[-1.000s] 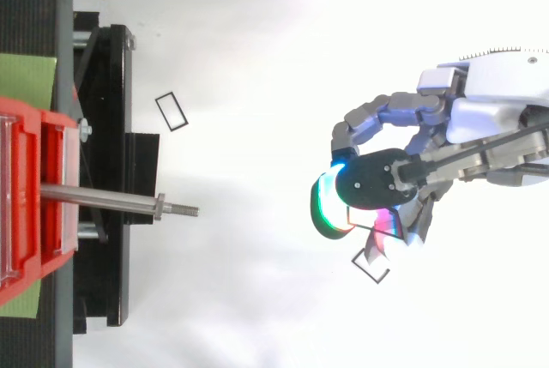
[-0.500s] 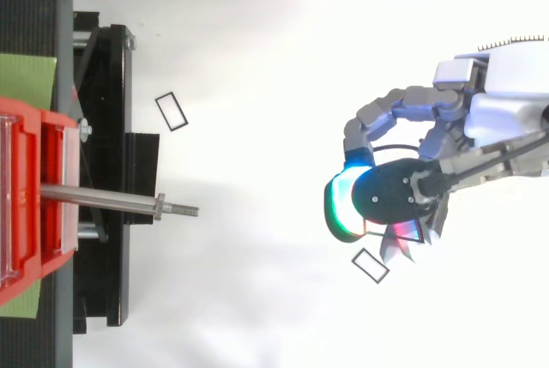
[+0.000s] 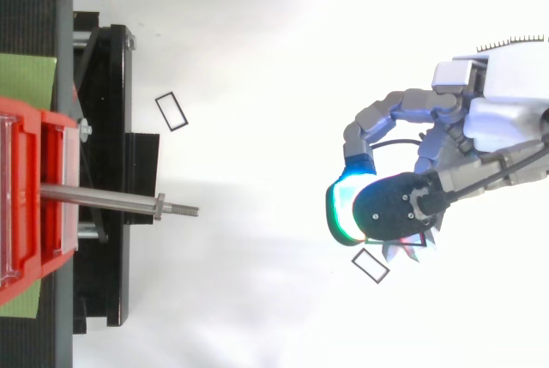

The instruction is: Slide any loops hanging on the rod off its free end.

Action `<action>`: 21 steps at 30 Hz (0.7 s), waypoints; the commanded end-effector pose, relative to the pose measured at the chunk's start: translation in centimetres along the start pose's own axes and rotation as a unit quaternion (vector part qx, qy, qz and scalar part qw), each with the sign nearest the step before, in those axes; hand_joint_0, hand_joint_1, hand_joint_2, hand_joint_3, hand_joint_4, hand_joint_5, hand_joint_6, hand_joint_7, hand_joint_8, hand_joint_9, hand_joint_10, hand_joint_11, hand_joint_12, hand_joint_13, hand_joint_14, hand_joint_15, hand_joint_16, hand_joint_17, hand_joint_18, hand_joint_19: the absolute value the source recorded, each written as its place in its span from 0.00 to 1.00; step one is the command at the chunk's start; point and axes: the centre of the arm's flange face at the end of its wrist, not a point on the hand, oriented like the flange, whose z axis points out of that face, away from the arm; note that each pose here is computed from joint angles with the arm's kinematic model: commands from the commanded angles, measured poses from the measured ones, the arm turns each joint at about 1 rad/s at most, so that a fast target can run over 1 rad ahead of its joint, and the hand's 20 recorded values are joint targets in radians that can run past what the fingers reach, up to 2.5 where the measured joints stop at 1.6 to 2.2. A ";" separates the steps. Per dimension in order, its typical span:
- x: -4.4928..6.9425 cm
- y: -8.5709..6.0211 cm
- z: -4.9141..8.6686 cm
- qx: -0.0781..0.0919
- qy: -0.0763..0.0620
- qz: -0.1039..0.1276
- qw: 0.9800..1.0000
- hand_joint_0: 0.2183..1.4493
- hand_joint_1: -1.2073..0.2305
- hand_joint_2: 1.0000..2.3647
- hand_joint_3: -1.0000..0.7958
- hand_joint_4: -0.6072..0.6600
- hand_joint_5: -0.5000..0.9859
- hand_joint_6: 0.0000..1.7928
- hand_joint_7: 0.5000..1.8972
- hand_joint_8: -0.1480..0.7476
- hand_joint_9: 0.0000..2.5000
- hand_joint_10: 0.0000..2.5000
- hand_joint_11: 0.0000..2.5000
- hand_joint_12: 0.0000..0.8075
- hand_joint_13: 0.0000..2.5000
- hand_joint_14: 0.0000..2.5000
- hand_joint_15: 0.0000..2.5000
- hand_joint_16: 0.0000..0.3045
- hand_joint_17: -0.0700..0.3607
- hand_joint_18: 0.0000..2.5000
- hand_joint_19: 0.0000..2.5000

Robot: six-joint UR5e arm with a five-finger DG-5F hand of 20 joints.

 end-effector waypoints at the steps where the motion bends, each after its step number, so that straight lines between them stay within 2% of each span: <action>1: 0.0 0.0 0.0 0.000 -0.001 -0.001 1.000 0.30 0.34 0.02 0.50 0.41 0.23 0.51 0.45 0.51 0.55 0.01 0.33 0.38 0.46 0.01 0.13 0.15 0.40 0.43 0.17; 6: 0.0 0.1 -0.1 0.000 0.000 -0.003 1.000 0.30 0.35 0.02 0.46 0.43 0.23 0.51 0.45 0.51 0.54 0.01 0.33 0.39 0.46 0.01 0.14 0.15 0.41 0.43 0.17; 13: 0.0 0.0 0.0 0.001 0.001 -0.003 1.000 0.32 0.35 0.02 0.45 0.42 0.22 0.51 0.45 0.51 0.42 0.01 0.29 0.40 0.45 0.01 0.13 0.15 0.41 0.43 0.17; 21: 0.1 0.0 0.0 0.001 0.002 -0.003 1.000 0.32 0.34 0.02 0.48 0.42 0.22 0.52 0.45 0.51 0.41 0.01 0.31 0.40 0.45 0.01 0.14 0.15 0.41 0.43 0.17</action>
